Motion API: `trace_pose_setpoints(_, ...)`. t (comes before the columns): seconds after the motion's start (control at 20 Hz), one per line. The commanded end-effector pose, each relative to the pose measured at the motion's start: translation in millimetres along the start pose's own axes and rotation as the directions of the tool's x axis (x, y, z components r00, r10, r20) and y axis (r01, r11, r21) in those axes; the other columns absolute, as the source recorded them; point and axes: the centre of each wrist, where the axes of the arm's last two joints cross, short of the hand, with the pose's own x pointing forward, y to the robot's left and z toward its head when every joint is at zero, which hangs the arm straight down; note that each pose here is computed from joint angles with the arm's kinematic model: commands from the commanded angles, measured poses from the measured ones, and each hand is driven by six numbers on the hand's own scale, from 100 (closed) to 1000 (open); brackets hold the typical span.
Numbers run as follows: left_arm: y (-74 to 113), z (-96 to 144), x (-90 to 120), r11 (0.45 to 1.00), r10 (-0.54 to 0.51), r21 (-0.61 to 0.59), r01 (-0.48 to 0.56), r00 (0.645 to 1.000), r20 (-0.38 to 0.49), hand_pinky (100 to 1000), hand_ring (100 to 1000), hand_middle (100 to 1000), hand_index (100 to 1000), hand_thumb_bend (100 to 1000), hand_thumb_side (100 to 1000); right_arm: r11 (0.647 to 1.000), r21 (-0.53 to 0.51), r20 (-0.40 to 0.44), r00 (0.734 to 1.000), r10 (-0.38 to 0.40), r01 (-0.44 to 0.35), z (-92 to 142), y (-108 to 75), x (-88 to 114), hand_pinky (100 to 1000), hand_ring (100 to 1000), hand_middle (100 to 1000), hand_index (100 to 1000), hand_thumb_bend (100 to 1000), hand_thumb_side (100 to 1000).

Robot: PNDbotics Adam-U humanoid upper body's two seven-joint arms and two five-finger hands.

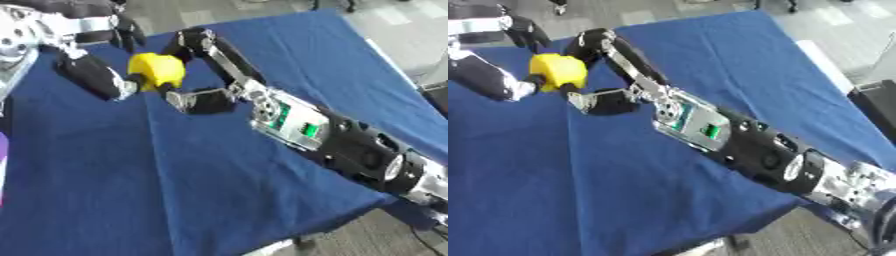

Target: Pick up the objects with one hand, pass them to the other hand, and then place them into the box on the other side of the table.

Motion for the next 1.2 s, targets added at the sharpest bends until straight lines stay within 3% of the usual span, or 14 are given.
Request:
trace_pose_setpoints(0.05, 6.7, 1.9, 1.6, 1.000, -0.015, 0.010, 0.015, 1.000, 0.001, 1000, 841, 743, 884, 181, 292, 1.000, -0.003, 0.045, 0.999, 0.004, -0.004, -4.8, -5.3, 5.5, 602, 596, 531, 596, 225, 100)
trace_pose_setpoints(0.3, 4.2, -2.1, -0.3, 1.000, -0.021, 0.003, 0.021, 1.000, -0.004, 1000, 840, 743, 882, 176, 298, 1.000, 0.005, 0.071, 0.997, -0.011, 0.010, -5.3, -4.7, 5.9, 603, 596, 532, 597, 226, 100)
trace_pose_setpoints(0.45, 2.4, -4.3, -0.9, 1.000, -0.013, -0.003, 0.013, 1.000, 0.006, 1000, 801, 678, 843, 100, 284, 1.000, 0.009, 0.077, 0.997, -0.015, 0.015, -5.2, -4.8, 5.9, 603, 596, 532, 597, 226, 100)
trace_pose_setpoints(0.5, 2.6, -4.3, -0.9, 1.000, 0.002, 0.000, -0.002, 1.000, 0.014, 1000, 758, 597, 803, 100, 274, 1.000, 0.011, 0.075, 0.997, -0.014, 0.013, -5.0, -4.7, 5.7, 604, 598, 533, 598, 225, 100)
trace_pose_setpoints(0.65, 4.8, -2.9, 1.6, 0.997, 0.077, 0.006, -0.078, 0.995, 0.070, 1000, 645, 466, 662, 100, 259, 1.000, 0.021, 0.063, 0.998, -0.003, 0.002, -4.4, -4.2, 5.6, 606, 600, 537, 601, 221, 100)
trace_pose_setpoints(0.8, 5.9, -1.2, 4.1, 0.989, 0.137, 0.039, -0.142, 0.985, 0.107, 1000, 572, 383, 547, 100, 251, 1.000, 0.024, 0.056, 0.998, 0.002, -0.003, -4.2, -4.0, 5.5, 603, 598, 536, 600, 233, 100)
trace_pose_setpoints(0.9, 4.9, -1.8, 5.1, 0.982, 0.177, 0.038, -0.184, 0.975, 0.135, 1000, 549, 340, 497, 100, 248, 1.000, 0.025, 0.049, 0.999, 0.004, -0.005, -3.9, -3.7, 5.4, 602, 598, 537, 601, 237, 100)
trace_pose_setpoints(1.2, 4.8, -1.3, 6.9, 0.970, 0.236, 0.023, -0.243, 0.957, 0.169, 1000, 530, 329, 420, 100, 249, 0.999, 0.032, 0.035, 0.999, 0.015, -0.016, -2.5, -2.4, 4.8, 603, 600, 543, 606, 262, 100)
